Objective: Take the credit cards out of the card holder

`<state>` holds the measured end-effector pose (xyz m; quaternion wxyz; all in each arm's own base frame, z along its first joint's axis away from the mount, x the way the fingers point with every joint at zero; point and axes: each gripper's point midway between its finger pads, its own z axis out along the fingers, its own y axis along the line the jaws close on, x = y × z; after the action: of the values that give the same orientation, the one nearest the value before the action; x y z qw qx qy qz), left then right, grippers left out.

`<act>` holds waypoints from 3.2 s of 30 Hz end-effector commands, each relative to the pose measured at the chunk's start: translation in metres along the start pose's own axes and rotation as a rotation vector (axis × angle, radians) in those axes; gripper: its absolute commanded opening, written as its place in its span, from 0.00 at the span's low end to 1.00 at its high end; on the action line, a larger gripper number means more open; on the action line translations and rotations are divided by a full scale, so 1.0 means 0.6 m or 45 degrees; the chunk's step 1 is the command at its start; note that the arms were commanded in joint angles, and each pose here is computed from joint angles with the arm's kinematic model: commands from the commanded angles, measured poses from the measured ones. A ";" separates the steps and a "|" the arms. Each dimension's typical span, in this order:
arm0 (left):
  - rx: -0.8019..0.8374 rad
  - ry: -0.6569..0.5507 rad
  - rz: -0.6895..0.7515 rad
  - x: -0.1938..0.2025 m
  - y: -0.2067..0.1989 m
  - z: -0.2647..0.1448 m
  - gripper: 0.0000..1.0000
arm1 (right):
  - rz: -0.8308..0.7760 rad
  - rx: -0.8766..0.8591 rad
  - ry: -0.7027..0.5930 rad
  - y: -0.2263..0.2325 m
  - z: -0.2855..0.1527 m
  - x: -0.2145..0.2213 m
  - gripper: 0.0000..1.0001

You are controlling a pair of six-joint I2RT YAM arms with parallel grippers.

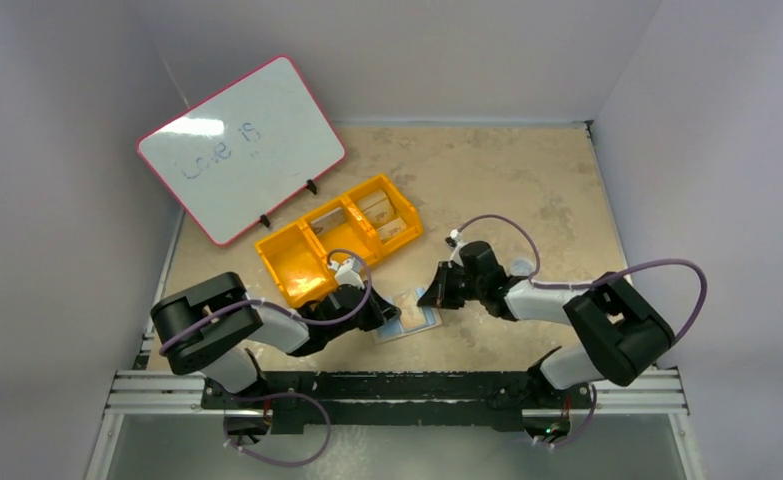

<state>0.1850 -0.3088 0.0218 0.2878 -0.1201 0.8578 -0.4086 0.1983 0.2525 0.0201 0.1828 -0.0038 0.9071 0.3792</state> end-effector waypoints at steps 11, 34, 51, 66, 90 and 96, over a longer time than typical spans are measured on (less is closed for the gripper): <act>-0.074 -0.045 0.082 -0.019 0.016 -0.014 0.00 | 0.096 0.204 -0.098 -0.036 -0.025 -0.005 0.00; -0.045 0.045 0.067 0.004 0.003 0.010 0.27 | 0.138 0.172 0.014 -0.044 -0.001 0.024 0.17; -0.129 0.002 0.074 -0.005 0.030 -0.004 0.30 | 0.157 0.279 -0.004 -0.068 -0.015 0.027 0.06; -0.134 0.010 0.082 -0.003 0.031 -0.003 0.29 | 0.120 0.362 -0.048 -0.081 -0.016 0.009 0.00; -0.044 -0.083 -0.224 0.006 0.067 -0.011 0.18 | 0.225 0.251 0.159 -0.092 0.014 0.081 0.00; -0.052 -0.137 -0.274 -0.004 0.079 -0.019 0.07 | 0.235 0.256 0.158 -0.093 0.014 0.082 0.00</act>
<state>0.1915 -0.2924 0.0197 0.2929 -0.2203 0.8110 -0.4561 0.2042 0.2567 0.0112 0.1595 0.0597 0.9044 0.3913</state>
